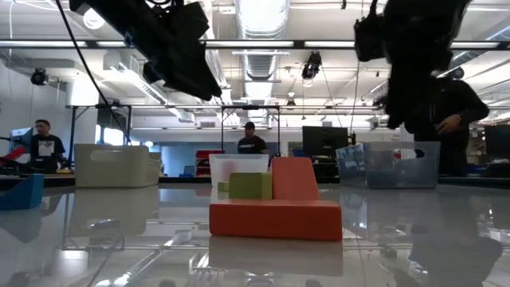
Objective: Sort & place blocks by color
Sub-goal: Put the blue block into the black bin
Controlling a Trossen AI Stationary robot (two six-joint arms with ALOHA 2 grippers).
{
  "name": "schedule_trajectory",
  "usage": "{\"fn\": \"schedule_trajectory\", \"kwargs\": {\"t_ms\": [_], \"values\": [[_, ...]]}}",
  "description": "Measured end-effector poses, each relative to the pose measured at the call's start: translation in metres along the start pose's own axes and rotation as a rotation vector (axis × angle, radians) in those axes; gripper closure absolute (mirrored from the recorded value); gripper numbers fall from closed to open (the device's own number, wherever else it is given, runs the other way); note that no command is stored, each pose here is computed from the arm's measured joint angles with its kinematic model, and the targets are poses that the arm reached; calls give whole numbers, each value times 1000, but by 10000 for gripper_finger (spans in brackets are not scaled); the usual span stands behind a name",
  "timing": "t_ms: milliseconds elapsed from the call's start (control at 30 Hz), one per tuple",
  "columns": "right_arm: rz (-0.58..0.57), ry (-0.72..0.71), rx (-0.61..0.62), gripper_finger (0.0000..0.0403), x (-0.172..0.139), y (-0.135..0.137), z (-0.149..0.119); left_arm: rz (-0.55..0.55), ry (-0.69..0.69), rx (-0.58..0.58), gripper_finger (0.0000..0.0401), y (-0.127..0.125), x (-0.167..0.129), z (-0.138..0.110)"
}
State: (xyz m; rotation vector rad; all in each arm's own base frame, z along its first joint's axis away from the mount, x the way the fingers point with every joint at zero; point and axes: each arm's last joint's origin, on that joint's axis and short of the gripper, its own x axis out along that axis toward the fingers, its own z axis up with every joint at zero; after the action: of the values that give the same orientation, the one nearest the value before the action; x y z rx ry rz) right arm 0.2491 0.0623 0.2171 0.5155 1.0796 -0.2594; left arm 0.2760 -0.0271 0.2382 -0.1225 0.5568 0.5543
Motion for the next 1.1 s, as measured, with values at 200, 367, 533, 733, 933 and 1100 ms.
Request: {"fn": "schedule_trajectory", "kwargs": {"t_ms": [200, 367, 533, 733, 933, 1100], "values": [[-47, 62, 46, 199, -9, 4, -6, 0, 0, 1, 218, 0, 0, 0], [-84, 111, 106, 200, -7, 0, -12, 0, 0, 3, 218, 0, 0, 0], [-137, 168, 169, 200, -8, -6, -18, 0, 0, 5, 218, 0, 0, 0], [-159, 292, 277, 200, -4, -7, -37, 0, 0, 4, 218, 0, 0, 0], [-205, 410, 393, 200, 5, -8, -67, 0, 0, 4, 218, 0, 0, 0], [-212, 412, 434, 200, 5, -4, -75, 0, 0, 28, 218, 0, 0, 0]]}}
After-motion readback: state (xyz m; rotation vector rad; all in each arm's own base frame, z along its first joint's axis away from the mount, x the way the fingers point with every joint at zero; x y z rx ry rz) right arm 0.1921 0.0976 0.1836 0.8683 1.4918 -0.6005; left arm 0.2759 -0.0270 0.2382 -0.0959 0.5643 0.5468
